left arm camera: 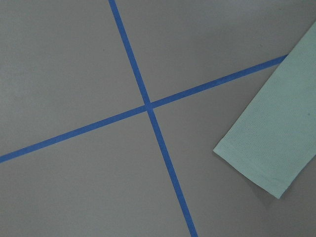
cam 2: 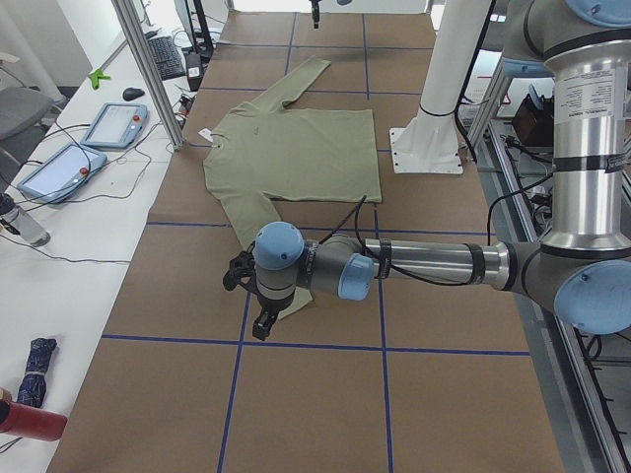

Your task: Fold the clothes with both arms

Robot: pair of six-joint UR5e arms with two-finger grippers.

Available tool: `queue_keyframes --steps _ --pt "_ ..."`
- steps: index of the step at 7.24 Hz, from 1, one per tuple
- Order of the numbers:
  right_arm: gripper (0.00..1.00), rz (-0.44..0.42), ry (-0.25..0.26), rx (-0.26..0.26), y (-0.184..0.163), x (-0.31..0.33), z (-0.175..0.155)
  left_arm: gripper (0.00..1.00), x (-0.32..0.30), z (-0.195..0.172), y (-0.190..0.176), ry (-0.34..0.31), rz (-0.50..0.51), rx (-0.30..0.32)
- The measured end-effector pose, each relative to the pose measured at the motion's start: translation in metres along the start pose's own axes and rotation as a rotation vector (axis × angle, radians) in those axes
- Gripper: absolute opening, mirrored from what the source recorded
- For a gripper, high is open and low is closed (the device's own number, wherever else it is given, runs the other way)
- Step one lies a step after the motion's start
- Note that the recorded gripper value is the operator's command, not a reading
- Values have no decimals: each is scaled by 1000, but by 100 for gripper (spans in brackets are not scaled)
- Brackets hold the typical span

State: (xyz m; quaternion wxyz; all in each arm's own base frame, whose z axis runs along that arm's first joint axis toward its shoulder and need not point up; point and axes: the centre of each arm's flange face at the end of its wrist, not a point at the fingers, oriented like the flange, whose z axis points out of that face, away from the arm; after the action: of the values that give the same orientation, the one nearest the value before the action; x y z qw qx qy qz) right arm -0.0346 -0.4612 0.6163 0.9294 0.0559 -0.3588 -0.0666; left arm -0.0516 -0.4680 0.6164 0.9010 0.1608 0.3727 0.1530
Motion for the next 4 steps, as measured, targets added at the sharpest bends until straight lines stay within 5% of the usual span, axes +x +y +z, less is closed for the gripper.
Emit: queue_keyframes --steps 4 --pt "100 -118 -24 195 -23 -16 -31 100 11 -18 -26 -64 286 309"
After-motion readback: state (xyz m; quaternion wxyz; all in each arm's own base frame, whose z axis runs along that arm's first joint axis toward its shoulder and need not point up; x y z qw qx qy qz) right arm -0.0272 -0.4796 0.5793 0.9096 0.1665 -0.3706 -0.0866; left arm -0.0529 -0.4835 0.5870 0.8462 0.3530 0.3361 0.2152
